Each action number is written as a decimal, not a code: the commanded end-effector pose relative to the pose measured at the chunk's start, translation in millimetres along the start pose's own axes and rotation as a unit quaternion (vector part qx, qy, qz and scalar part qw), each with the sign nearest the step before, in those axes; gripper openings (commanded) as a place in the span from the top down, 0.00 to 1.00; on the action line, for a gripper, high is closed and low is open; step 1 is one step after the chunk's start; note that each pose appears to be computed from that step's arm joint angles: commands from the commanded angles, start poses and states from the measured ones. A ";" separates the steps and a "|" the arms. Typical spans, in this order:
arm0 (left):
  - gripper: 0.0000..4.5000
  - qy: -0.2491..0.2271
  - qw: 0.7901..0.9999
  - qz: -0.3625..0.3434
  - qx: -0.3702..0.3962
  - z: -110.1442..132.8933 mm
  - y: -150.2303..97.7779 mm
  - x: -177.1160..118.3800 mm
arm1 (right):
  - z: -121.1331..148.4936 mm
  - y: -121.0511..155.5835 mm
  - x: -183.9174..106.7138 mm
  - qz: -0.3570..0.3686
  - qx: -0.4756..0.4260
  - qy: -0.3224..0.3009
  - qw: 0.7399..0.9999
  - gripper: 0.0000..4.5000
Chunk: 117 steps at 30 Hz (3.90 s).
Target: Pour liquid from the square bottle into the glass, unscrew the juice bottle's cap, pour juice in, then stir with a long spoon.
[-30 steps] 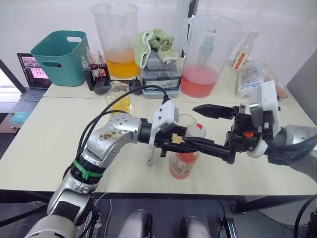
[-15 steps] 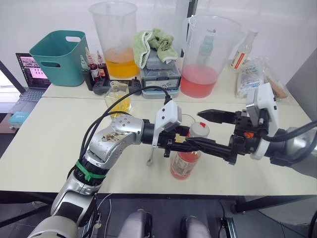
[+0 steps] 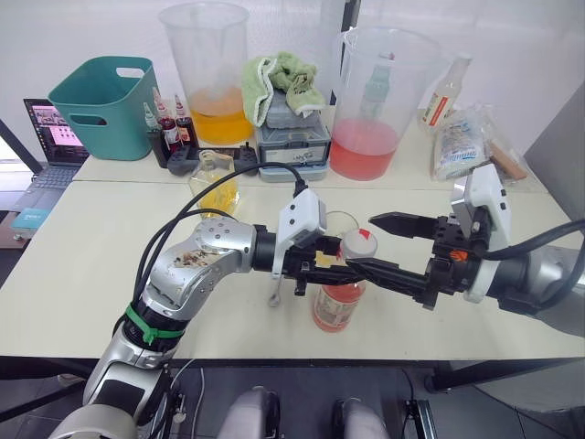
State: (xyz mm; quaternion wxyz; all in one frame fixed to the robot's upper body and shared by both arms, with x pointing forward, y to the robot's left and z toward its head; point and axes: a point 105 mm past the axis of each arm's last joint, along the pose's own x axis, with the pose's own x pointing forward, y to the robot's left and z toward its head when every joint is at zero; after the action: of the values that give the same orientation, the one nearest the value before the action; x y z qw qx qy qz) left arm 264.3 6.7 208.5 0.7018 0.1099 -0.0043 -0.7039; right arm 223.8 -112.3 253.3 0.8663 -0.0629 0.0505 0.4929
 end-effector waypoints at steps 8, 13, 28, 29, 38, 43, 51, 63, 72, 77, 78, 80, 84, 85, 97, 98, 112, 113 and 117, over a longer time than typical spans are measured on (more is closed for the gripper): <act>0.64 0.026 0.999 0.005 -0.026 -13.2 -1.5 1.4 | 8.0 2.9 1.7 0.011 -0.029 -0.019 0.999 0.85; 0.64 0.029 0.999 0.008 -0.024 -13.3 -1.5 1.1 | 3.9 2.8 3.2 0.048 -0.037 -0.007 0.998 0.99; 0.64 0.035 0.999 0.007 -0.030 -13.7 -9.1 -2.5 | 22.4 -3.2 -0.1 0.078 -0.060 -0.037 0.994 0.21; 0.64 0.034 0.999 0.006 -0.031 -13.8 -9.6 -2.5 | 18.8 -1.4 0.8 0.077 -0.062 -0.031 0.995 0.14; 0.64 0.034 0.999 -0.001 -0.034 -14.9 -10.5 -1.4 | 7.5 4.8 4.7 0.065 -0.066 -0.017 0.996 0.06; 0.64 0.033 0.999 0.000 -0.035 -13.5 -7.3 0.7 | 7.8 2.1 5.9 0.058 -0.060 -0.022 0.996 0.06; 0.64 0.032 0.999 0.002 -0.035 -12.5 -7.6 0.4 | 6.2 -1.2 10.3 0.050 -0.065 -0.022 0.996 0.39; 0.64 0.033 0.999 0.005 -0.035 -14.2 -8.3 -1.7 | 5.7 -1.1 12.2 0.057 -0.060 -0.023 0.996 0.45; 0.64 0.040 0.999 0.010 -0.031 -16.2 -10.5 -7.2 | 7.8 8.9 13.9 0.188 -0.100 -0.012 0.977 0.63; 0.64 0.049 0.998 0.010 -0.031 -18.1 -15.3 -13.5 | 1.2 10.7 18.3 0.311 -0.154 0.009 0.938 0.63; 0.64 0.051 0.998 0.010 -0.031 -18.4 -16.3 -14.5 | 0.9 8.7 20.6 0.327 -0.164 0.010 0.931 0.63; 0.64 0.054 0.998 0.010 -0.031 -18.8 -17.0 -16.3 | 1.1 4.6 24.2 0.355 -0.174 0.013 0.919 0.63; 0.64 0.060 0.998 0.014 -0.030 -18.2 -13.2 -18.8 | 2.8 -3.7 27.3 0.400 -0.198 0.028 0.894 0.63; 0.64 0.060 0.998 0.014 -0.031 -18.1 -12.9 -18.9 | 4.5 -5.9 27.5 0.407 -0.201 0.030 0.891 0.63; 0.64 0.057 0.998 0.006 -0.035 -16.6 -15.9 -17.1 | 32.6 -7.4 13.7 0.393 -0.196 0.009 0.898 0.01; 0.64 0.056 0.998 0.004 -0.035 -16.4 -16.4 -16.5 | 34.5 -8.9 12.3 0.376 -0.200 0.004 0.905 0.01; 0.64 0.038 0.998 -0.030 -0.038 -15.6 -24.9 -4.8 | 23.7 0.1 2.5 0.100 -0.107 -0.028 0.989 0.01; 0.64 0.037 0.998 -0.032 -0.038 -15.6 -25.7 -4.0 | 24.0 -0.5 2.4 0.087 -0.102 -0.032 0.990 0.01; 0.64 0.036 0.998 -0.035 -0.036 -16.0 -26.1 -2.4 | 18.2 1.0 7.7 0.056 -0.081 -0.029 0.995 0.01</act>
State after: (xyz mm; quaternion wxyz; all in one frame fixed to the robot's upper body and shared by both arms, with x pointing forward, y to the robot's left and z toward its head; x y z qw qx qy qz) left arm 249.7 16.1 205.7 0.7022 0.1220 0.0129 -0.7013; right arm 229.5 -103.6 266.2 0.8219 -0.1143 -0.0006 0.5580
